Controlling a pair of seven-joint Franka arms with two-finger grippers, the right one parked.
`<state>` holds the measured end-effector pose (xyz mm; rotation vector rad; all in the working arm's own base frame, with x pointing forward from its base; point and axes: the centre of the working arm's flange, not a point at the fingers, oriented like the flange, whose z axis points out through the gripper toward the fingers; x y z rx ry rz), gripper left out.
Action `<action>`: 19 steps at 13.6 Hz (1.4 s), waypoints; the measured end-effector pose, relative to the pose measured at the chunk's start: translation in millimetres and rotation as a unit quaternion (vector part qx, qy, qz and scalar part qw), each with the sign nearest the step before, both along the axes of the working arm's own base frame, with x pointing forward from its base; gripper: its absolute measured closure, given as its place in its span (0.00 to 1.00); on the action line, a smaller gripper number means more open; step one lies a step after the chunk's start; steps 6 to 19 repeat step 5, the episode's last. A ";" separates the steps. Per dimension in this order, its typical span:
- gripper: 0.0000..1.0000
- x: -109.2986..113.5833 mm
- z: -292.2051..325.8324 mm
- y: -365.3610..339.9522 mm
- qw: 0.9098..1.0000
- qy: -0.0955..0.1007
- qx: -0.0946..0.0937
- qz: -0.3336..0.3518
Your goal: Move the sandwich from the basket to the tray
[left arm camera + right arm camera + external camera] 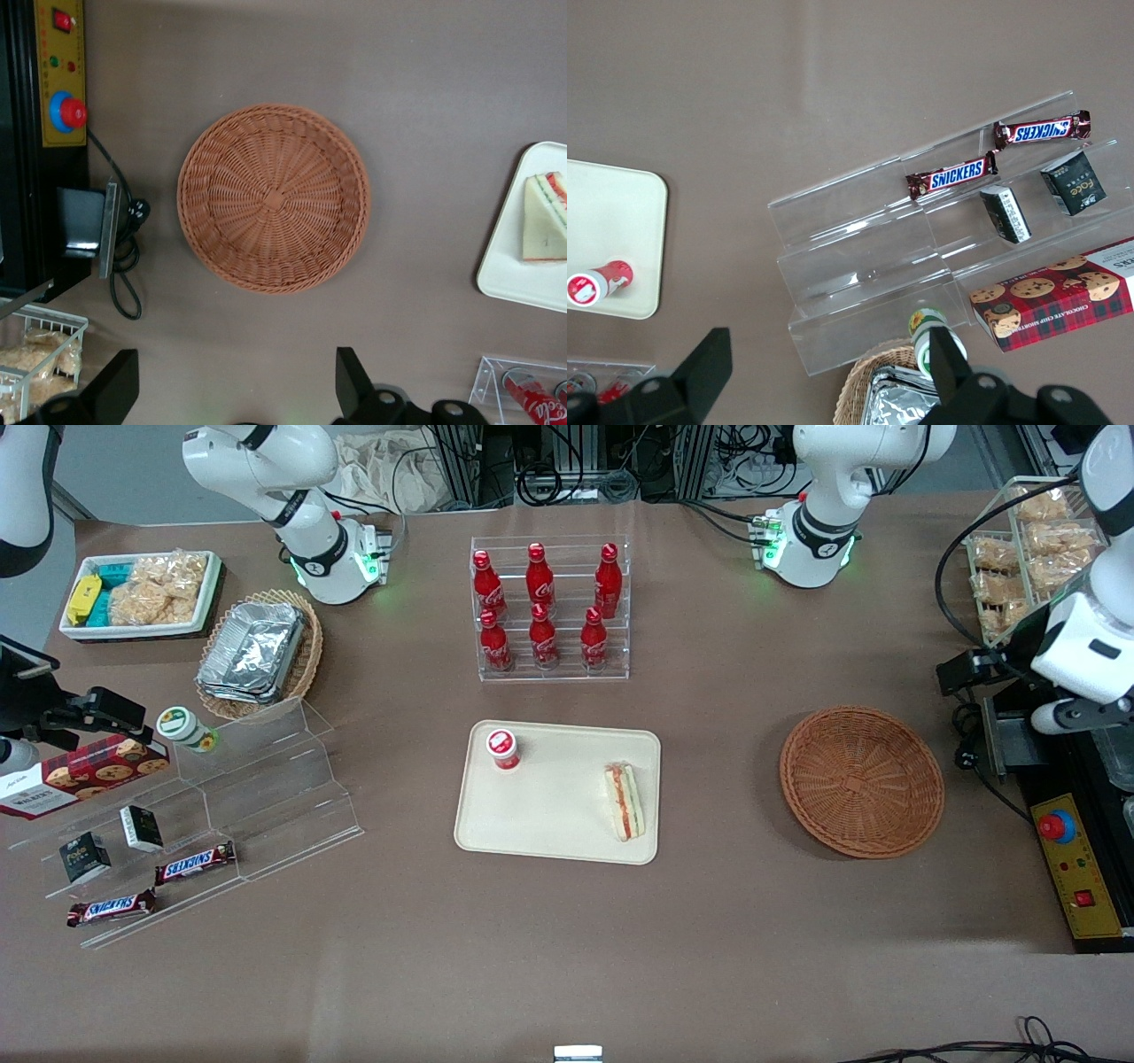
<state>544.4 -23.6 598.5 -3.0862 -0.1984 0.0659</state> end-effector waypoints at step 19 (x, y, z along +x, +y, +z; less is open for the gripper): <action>0.00 -47.7 1.7 17.8 1.000 -0.021 -0.009 0.007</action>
